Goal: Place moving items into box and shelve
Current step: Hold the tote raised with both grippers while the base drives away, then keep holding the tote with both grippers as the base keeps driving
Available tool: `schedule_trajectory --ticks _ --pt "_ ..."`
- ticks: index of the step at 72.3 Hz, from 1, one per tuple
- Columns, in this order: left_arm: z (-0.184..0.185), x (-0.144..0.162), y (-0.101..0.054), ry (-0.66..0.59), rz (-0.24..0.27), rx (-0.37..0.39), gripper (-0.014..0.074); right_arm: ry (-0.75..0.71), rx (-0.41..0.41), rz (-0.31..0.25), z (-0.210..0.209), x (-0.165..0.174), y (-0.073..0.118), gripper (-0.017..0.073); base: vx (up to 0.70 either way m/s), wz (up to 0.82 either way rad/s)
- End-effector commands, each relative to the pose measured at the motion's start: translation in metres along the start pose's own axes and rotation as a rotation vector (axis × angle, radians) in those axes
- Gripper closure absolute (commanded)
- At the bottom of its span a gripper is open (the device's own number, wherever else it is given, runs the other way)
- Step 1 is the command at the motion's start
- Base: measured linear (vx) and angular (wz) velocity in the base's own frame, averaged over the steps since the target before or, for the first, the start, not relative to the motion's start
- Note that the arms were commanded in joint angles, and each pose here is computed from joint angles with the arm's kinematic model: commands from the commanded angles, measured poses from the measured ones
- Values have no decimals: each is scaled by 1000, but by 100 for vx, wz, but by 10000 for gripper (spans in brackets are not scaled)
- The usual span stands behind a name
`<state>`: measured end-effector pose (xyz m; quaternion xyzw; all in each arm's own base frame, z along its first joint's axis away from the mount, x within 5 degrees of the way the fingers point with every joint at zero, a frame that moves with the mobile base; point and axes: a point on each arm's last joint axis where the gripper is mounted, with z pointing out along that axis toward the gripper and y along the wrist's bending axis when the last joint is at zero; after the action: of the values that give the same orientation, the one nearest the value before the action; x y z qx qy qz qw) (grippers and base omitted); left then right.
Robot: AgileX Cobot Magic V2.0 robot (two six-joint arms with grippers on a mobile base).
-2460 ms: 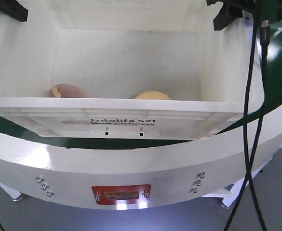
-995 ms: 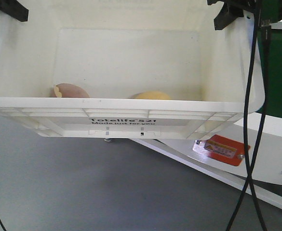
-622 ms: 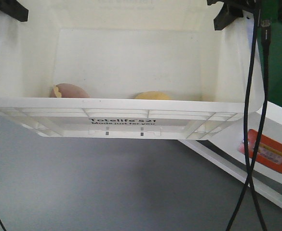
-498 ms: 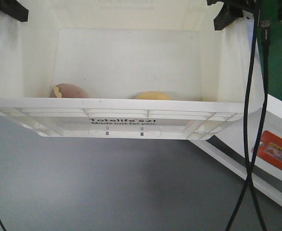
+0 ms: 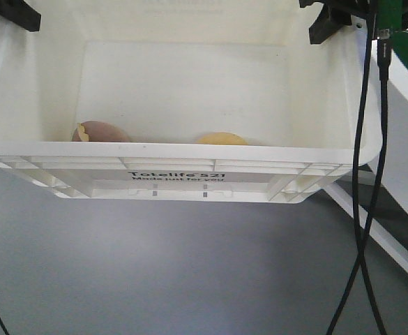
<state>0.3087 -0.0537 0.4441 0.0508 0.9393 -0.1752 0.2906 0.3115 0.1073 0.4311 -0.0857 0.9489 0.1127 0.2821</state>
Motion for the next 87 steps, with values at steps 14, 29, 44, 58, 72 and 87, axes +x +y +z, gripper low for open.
schedule_trajectory --ticks 14,29,44,58,72,87 --pt "-40 -2 -56 -143 -11 403 594 -47 -296 19 -36 4 37 564 -14 59" --pt "-40 -2 -56 -143 -11 403 594 -47 -296 19 -36 4 37 564 -11 62" --pt "-40 -2 -56 -143 -11 403 594 -47 -296 19 -36 4 37 564 -8 63" --pt "-40 -2 -56 -143 -11 403 594 -47 -296 19 -36 4 37 564 -4 62" --pt "-40 -2 -56 -143 -11 403 594 -47 -296 19 -36 4 37 564 1 56" --pt "-40 -2 -56 -144 -10 403 594 -47 -296 19 -36 4 37 564 8 47"
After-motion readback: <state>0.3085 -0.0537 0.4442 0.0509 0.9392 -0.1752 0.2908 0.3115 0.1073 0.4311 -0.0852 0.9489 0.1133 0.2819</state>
